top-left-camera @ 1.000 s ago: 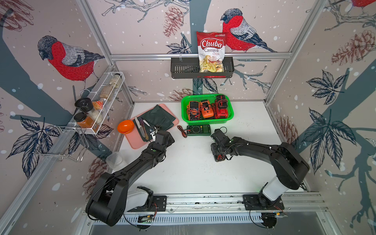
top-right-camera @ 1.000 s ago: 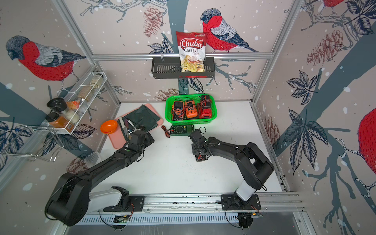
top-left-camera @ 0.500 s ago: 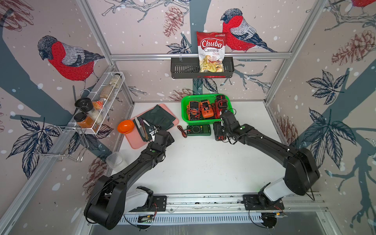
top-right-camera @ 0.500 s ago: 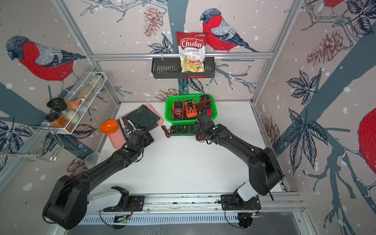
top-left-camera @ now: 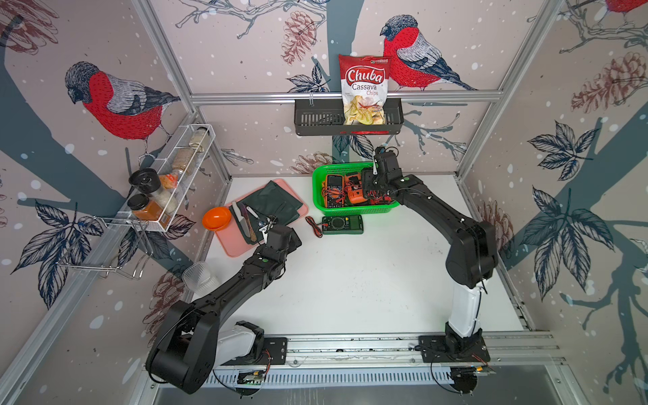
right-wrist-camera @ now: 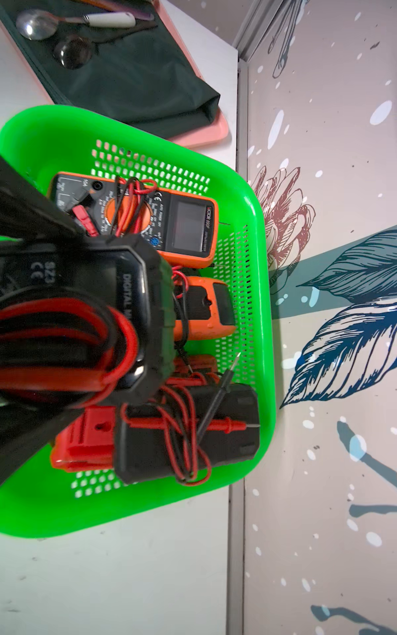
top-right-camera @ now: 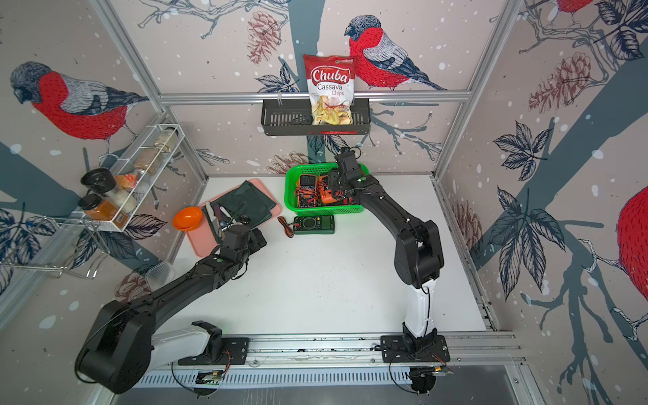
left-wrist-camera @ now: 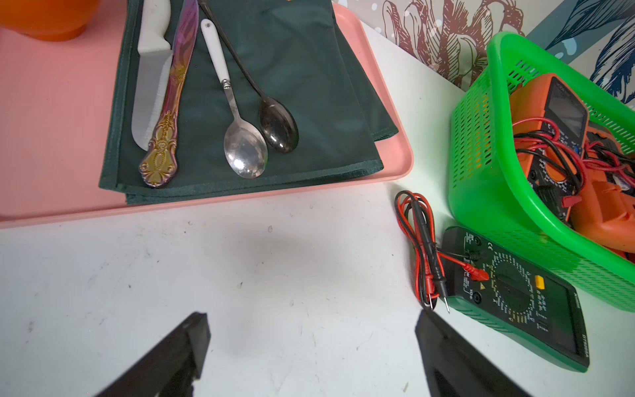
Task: Put the multimeter into the basket
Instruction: Place the multimeter in the basket.
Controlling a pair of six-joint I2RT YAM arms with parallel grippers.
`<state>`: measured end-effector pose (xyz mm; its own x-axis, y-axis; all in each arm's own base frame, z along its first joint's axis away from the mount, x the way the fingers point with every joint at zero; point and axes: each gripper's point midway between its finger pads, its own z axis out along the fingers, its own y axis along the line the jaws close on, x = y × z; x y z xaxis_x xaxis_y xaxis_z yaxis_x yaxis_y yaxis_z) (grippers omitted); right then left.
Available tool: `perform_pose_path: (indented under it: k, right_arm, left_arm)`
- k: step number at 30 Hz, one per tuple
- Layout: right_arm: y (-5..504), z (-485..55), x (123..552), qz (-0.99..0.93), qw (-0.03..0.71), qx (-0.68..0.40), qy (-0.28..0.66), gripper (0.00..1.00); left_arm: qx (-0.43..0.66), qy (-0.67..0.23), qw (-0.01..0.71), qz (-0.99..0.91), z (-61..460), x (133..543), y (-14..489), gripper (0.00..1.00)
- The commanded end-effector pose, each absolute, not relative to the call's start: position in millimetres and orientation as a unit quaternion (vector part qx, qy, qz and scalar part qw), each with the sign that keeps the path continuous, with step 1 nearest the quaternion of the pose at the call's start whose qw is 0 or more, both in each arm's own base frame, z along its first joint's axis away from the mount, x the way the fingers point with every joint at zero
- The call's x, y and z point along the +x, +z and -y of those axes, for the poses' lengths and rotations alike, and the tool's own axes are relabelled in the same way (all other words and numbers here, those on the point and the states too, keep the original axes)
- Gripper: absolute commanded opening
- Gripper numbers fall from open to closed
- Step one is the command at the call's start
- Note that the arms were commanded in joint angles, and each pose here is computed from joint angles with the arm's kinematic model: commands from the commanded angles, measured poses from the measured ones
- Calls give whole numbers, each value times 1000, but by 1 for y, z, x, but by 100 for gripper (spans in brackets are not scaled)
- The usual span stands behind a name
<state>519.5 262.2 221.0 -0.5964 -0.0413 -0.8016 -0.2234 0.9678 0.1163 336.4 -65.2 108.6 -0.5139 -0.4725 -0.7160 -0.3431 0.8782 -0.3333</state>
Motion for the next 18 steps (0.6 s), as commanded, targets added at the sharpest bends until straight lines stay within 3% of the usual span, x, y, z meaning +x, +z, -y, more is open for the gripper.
perform_pose_path:
  k: [1, 18]
  right_arm:
    - [212, -272, 535, -892, 433, -79, 104, 39]
    - [129, -297, 576, -918, 378, -94, 79, 41]
  left_arm:
    - [-232, -86, 442, -862, 68, 343, 115, 97]
    - [-228, -78, 432, -869, 69, 343, 105, 97]
